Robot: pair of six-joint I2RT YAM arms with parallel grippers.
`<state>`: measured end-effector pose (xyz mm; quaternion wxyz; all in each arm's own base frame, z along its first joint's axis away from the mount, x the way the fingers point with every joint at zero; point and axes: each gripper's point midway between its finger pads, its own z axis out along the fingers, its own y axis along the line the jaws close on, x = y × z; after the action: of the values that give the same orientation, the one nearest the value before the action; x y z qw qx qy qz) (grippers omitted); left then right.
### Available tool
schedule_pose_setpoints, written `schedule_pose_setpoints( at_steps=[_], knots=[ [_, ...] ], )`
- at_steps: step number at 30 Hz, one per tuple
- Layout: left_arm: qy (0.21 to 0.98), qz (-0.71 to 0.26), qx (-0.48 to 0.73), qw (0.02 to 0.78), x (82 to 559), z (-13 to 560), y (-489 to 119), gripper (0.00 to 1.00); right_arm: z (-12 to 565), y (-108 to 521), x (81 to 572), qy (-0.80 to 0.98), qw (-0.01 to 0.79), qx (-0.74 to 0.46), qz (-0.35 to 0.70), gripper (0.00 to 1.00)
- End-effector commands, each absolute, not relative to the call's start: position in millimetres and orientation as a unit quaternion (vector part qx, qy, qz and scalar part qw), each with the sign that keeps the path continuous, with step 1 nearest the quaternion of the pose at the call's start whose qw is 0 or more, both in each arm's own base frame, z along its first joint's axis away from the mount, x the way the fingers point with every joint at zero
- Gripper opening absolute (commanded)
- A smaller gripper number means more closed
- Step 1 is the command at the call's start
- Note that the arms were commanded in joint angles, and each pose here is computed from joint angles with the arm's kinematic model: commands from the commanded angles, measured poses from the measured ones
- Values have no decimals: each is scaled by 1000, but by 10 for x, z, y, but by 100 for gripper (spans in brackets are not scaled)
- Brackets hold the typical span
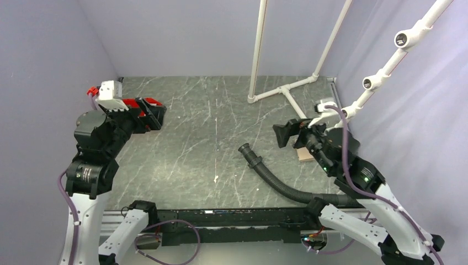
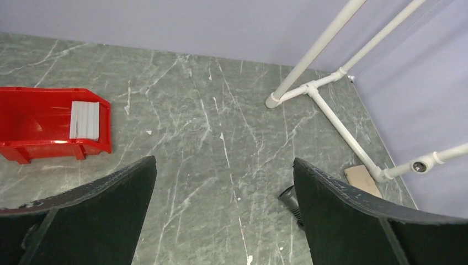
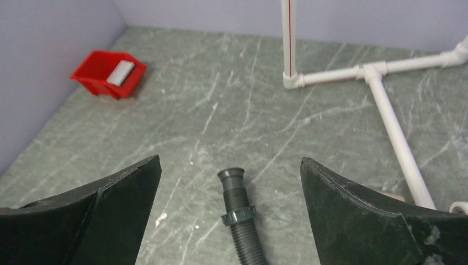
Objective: Put the credit cards into the card holder
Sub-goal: Pick up the card holder from the center of the board.
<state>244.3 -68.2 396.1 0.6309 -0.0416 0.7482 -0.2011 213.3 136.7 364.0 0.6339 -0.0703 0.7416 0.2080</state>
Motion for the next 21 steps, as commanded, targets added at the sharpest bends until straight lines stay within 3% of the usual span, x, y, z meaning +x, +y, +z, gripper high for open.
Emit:
schedule_pose_setpoints(
  at_steps=[1, 8, 10, 15, 21],
  knots=[
    [751, -207, -6, 627, 2492, 3948, -772, 99, 3285, 1488, 2291, 782, 593, -72, 177, 100],
    [765, -216, 20, 606, 2541, 3841, -864, 99, 2484, 1541, 2504, 856, 506, -53, 90, 99],
    [770, -217, 22, 600, 2559, 3791, -876, 99, 2309, 1477, 2543, 859, 501, -15, 109, 95],
    [774, -236, 28, 586, 2555, 3692, -952, 99, 1776, 852, 2673, 847, 477, 173, 157, 91],
    [778, -263, 35, 569, 2535, 3565, -1050, 99, 1248, 268, 2582, 797, 484, 352, 87, 99]
  ],
)
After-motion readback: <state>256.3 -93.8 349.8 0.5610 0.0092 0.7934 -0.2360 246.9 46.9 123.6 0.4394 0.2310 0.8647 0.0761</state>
